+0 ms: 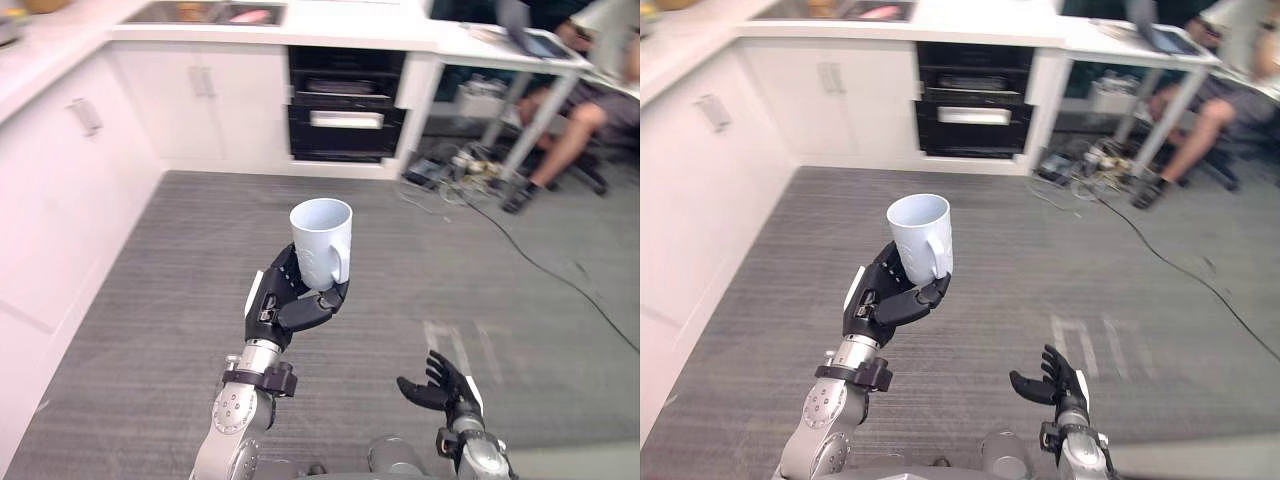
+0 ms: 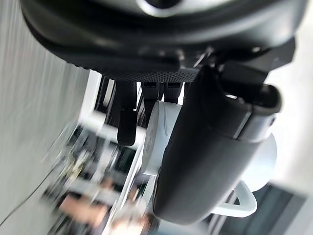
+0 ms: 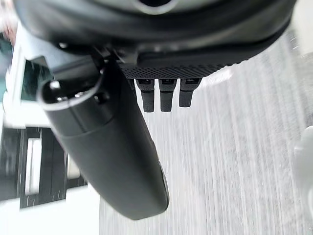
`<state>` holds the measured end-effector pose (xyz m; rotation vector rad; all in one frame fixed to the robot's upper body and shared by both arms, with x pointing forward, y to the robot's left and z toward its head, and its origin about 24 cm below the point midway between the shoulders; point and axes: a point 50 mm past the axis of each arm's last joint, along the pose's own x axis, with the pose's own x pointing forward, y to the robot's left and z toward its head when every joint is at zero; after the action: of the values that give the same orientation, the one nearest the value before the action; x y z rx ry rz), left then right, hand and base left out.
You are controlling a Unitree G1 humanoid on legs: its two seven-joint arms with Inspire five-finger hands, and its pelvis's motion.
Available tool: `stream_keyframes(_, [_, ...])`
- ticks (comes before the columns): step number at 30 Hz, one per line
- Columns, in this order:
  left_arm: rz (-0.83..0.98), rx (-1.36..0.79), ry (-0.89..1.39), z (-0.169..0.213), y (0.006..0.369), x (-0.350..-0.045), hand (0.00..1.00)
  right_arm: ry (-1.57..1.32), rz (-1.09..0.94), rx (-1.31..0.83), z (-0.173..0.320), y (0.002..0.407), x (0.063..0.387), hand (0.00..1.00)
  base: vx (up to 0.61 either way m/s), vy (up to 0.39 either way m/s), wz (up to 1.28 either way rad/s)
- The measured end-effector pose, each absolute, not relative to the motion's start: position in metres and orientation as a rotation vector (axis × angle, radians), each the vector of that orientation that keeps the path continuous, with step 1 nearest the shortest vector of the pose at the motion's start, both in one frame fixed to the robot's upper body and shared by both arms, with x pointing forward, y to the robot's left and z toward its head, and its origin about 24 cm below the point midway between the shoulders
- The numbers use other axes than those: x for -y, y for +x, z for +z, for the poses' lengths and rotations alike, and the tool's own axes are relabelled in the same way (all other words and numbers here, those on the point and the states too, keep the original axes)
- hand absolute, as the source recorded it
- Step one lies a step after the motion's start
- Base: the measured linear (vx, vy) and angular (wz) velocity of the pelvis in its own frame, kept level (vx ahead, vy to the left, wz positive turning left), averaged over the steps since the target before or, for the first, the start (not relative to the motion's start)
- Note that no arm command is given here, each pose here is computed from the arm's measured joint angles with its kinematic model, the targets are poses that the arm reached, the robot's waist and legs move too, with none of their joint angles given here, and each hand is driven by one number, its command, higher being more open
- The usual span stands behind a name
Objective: Walk over to the sink, pick up the cup, carry it to the dishwasher, place the cup inside the dishwasher, then close the dishwasher door
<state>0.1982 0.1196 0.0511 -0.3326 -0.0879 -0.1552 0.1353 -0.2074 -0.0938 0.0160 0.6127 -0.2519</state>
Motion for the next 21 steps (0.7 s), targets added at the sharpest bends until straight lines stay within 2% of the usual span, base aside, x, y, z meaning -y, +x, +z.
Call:
stream_keyframes(4, [-0.127,0.077,-0.358,0.046,0.194,-0.125,0.30,-0.030,-0.213,-0.491,-0.075,0.162,0.211,0.90,0.21,-0.100,0.07])
stream_keyframes(5, [-0.218,0.011,-0.337,0.033,0.195,-0.116,0.30,-0.087,-0.205,-0.664,-0.102,0.129,0.217,0.90,0.08,-0.039,-0.03])
stream_keyframes(14, [-0.209,0.023,-0.346,0.035,0.197,-0.113,0.30,-0.079,-0.210,-0.689,-0.107,0.125,0.215,0.90,0.00,-0.004,-0.04])
stream_keyframes(21, [-0.111,-0.010,-0.309,0.026,0.202,-0.121,0.30,-0.058,-0.234,-0.784,-0.121,0.116,0.206,0.90,-0.02,-0.046,0.06])
